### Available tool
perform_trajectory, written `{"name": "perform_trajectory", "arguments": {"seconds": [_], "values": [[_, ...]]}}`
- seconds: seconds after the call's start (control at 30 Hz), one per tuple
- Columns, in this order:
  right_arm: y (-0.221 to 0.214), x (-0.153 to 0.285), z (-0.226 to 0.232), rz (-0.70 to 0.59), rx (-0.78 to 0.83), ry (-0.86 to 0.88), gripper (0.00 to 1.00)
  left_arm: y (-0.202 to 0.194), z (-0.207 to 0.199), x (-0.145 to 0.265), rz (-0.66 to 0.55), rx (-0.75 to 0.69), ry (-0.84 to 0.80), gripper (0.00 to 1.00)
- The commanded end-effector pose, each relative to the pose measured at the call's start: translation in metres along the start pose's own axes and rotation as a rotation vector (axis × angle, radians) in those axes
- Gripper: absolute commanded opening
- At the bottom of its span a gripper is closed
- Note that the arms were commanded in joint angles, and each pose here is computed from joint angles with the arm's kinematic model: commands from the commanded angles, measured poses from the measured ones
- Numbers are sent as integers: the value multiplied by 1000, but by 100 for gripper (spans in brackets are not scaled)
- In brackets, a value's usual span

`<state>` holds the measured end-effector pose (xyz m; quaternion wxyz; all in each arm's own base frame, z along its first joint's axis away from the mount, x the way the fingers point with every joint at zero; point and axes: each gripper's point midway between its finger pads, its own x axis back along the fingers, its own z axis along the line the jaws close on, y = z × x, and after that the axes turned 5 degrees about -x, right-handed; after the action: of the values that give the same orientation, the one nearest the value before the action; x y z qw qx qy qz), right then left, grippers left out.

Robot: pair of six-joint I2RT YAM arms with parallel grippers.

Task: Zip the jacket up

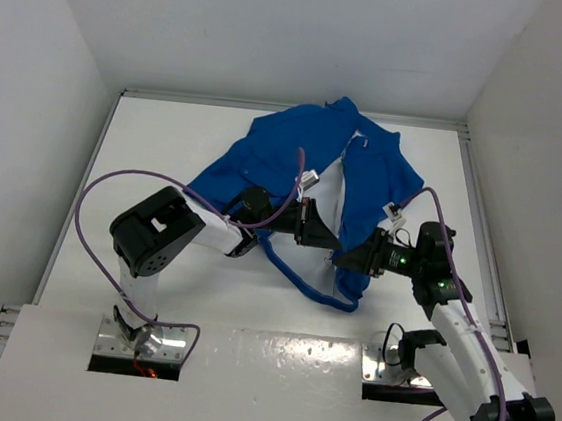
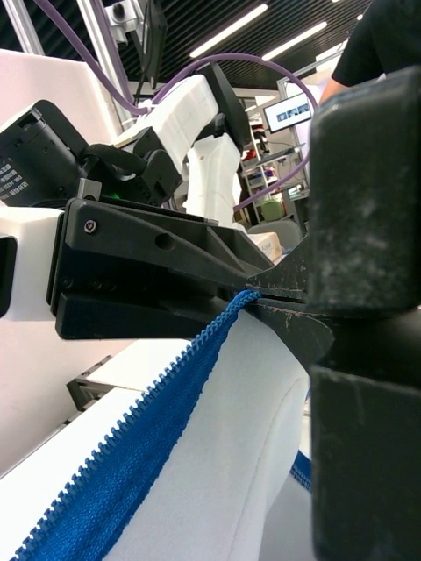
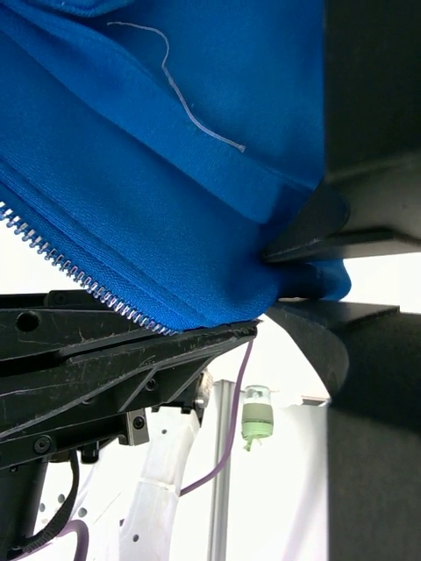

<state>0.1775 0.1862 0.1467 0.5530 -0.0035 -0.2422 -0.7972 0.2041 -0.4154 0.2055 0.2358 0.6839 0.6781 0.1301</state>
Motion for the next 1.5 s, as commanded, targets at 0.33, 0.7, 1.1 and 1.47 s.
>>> {"name": "perform_trajectory", "arguments": {"seconds": [0.33,0.7,1.1,1.47], "values": [[31,3,3,-107,78,-27,0,3,-21,-2,-23,-81,-75,0],[5,15,-4,11,206,-71,0,58,67,61,75,-273,553,39],[-12,27,-46,92,281,-277,0,42,125,217,419,-461,1235,34],[-8,25,-42,87,272,-268,0,12,166,223,519,-318,1260,39]]}}
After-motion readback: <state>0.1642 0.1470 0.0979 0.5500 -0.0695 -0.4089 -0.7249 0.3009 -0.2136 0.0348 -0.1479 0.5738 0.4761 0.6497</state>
